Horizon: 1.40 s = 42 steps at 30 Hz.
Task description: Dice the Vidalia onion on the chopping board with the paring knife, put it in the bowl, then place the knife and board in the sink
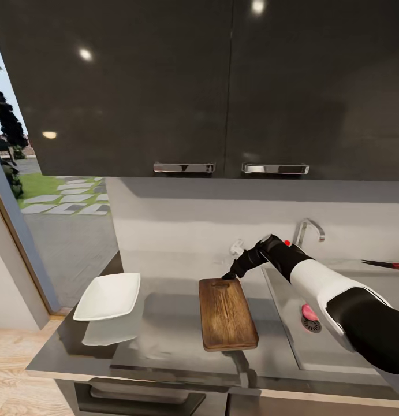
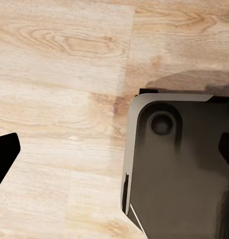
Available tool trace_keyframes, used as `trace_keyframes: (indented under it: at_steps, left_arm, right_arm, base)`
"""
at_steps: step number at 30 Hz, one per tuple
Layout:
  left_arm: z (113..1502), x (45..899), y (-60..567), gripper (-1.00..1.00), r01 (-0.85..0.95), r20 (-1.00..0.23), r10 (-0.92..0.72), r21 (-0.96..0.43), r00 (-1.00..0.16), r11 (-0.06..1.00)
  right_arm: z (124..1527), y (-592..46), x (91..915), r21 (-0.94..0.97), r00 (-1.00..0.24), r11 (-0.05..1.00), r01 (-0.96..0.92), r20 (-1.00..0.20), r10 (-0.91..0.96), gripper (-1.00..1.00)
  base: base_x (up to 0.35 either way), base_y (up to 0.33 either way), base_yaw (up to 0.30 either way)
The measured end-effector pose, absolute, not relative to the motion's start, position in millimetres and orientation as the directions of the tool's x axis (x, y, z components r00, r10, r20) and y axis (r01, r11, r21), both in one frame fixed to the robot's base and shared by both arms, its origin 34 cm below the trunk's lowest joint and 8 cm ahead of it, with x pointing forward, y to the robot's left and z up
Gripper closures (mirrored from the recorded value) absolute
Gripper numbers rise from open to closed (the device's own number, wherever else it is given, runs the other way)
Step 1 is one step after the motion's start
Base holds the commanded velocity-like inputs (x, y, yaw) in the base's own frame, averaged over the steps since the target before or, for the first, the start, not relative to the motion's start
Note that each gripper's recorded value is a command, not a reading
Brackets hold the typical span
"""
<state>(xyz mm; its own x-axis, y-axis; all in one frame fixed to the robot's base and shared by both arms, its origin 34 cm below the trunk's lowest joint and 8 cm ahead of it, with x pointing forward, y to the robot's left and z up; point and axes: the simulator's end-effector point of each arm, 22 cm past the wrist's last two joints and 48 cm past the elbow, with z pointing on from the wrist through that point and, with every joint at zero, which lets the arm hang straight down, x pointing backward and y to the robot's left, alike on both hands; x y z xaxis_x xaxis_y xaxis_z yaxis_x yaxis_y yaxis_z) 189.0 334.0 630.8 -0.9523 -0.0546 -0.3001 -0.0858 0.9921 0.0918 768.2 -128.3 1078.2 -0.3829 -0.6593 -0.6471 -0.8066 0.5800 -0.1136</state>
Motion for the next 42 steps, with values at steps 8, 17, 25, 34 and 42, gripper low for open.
trace_keyframes:
  at_steps: [8,17,25,34,42]
  left_arm:
    - [630,187,334,-1.00,-0.085,-0.296,-0.055,0.092,-0.954,0.992]
    - [628,171,333,-1.00,-0.081,-0.259,-0.055,0.093,-0.964,0.992]
    - [626,150,330,-1.00,-0.077,-0.218,-0.056,0.090,-0.974,0.993]
    - [625,137,329,-1.00,-0.077,-0.190,-0.059,0.090,-0.980,0.993]
    - [624,132,330,-1.00,-0.077,-0.179,-0.059,0.092,-0.982,0.993]
  right_arm:
    - [1075,-126,768,-0.110,-0.383,0.578,-0.809,-0.646,-0.660,-1.00]
    - [1065,-126,768,-0.098,-0.393,0.577,-0.811,-0.640,-0.660,-1.00]
    - [1062,-126,768,-0.095,-0.395,0.577,-0.811,-0.638,-0.661,-1.00]
    - [1062,-127,768,-0.096,-0.396,0.578,-0.810,-0.638,-0.661,-1.00]
    - [1061,-128,768,-0.095,-0.397,0.579,-0.810,-0.637,-0.661,-1.00]
  base:
    - [0.040,0.033,0.000]
    - [0.050,0.018,0.000]
    - [0.003,0.001,0.000]
    - [0.000,0.000,0.000]
    - [0.000,0.000,0.000]
